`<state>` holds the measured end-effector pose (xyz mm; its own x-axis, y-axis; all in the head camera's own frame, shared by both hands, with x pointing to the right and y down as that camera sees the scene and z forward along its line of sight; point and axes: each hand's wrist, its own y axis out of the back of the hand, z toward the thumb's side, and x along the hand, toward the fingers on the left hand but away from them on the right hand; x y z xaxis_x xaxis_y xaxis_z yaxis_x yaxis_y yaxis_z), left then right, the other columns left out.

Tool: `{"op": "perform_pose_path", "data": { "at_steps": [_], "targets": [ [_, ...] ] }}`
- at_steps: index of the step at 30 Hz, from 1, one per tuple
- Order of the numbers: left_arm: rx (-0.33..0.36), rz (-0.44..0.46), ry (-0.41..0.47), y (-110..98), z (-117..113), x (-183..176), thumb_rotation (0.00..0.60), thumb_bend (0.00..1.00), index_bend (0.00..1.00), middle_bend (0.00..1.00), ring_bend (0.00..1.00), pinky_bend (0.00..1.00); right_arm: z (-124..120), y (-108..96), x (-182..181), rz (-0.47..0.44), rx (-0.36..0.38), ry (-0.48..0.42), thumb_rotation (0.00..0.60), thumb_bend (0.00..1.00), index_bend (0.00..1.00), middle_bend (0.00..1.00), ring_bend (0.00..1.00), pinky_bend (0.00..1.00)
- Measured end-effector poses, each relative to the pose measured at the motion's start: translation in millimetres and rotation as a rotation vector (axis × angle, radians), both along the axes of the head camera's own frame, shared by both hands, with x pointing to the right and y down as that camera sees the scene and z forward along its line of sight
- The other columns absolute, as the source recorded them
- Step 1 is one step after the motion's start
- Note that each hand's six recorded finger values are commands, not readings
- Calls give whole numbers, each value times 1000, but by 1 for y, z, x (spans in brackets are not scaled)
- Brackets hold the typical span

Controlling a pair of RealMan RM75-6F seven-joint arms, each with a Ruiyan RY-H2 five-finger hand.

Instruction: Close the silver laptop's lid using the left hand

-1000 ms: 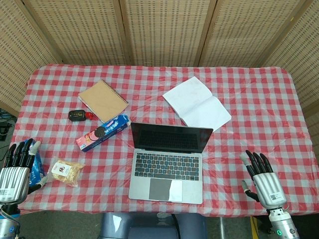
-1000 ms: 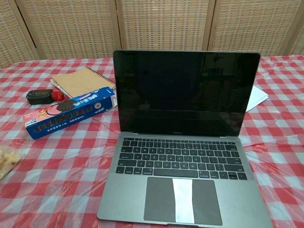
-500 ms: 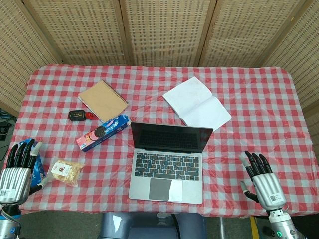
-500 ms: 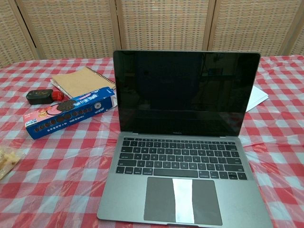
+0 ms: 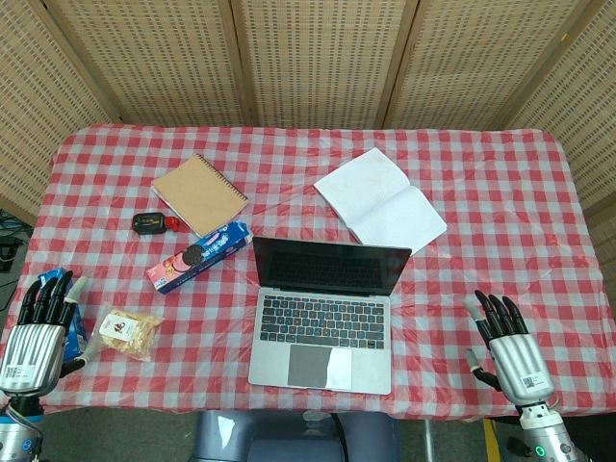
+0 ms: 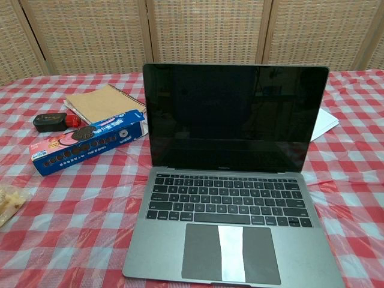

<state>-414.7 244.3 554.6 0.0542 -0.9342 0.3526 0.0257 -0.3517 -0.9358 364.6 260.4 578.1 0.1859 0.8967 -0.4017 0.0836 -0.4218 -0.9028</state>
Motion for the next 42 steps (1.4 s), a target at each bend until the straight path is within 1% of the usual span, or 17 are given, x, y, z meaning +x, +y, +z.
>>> {"op": "perform_pose_path", "data": {
  "at_steps": [7, 10, 13, 15, 17, 18, 19, 21, 23, 26, 29, 32, 36, 40, 42],
  "targets": [
    [-11, 3, 8, 0, 1, 2, 600, 123, 0, 0, 0, 0, -2, 0, 0, 0, 6, -6, 600, 651, 0, 0, 0, 0],
    [-25, 0, 21, -2, 3, 4, 600, 132, 0, 0, 0, 0, -1, -1, 2, 9, 6, -7, 600, 653, 0, 0, 0, 0],
    [-41, 18, 29, -10, 6, 8, 600, 142, 0, 0, 0, 0, -1, -3, 5, 21, 8, -4, 600, 658, 0, 0, 0, 0],
    [-43, 37, 39, -20, 5, 13, 600, 150, 0, 0, 0, 0, -1, -5, 7, 30, 9, -2, 600, 662, 0, 0, 0, 0],
    [-37, 53, 58, -32, 1, 20, 600, 179, 0, 0, 0, 0, -1, -7, 9, 41, 13, -4, 600, 667, 0, 0, 0, 0],
    [-30, 60, 69, -37, -2, 23, 600, 200, 0, 0, 0, 0, -2, -8, 10, 45, 17, -4, 600, 669, 0, 0, 0, 0],
    [-24, 66, 79, -43, -4, 26, 600, 246, 0, 0, 0, 0, -2, -10, 11, 50, 21, -5, 600, 670, 0, 0, 0, 0],
    [-21, 85, 99, -56, -10, 34, 600, 373, 0, 0, 0, 0, -2, -12, 15, 60, 30, 0, 600, 672, 0, 0, 0, 0],
    [-27, 112, 116, -69, -13, 43, 600, 561, 0, 0, 0, 0, 0, -14, 18, 70, 31, 8, 600, 675, 0, 0, 0, 0],
    [-44, 155, 133, -87, -16, 58, 600, 761, 0, 0, 0, 0, 2, -16, 24, 91, 29, 22, 600, 677, 0, 0, 0, 0],
    [-68, 195, 148, -104, -16, 73, 600, 919, 0, 0, 0, 0, 3, -20, 30, 115, 35, 36, 600, 678, 0, 0, 0, 0],
    [-106, 231, 167, -120, -12, 90, 600, 997, 0, 0, 0, 0, 3, -23, 34, 133, 43, 49, 600, 671, 0, 0, 0, 0],
    [-159, 277, 212, -143, -6, 119, 600, 1000, 0, 0, 0, 19, 4, -26, 38, 150, 45, 65, 600, 657, 0, 0, 0, 0],
    [-219, 318, 270, -164, 1, 149, 600, 1000, 0, 0, 0, 74, 9, -28, 43, 162, 36, 79, 600, 645, 0, 0, 0, 0],
    [-234, 339, 291, -177, 3, 165, 600, 1000, 0, 0, 0, 98, 11, -29, 46, 169, 31, 86, 600, 642, 0, 0, 0, 0]
  ]
}}
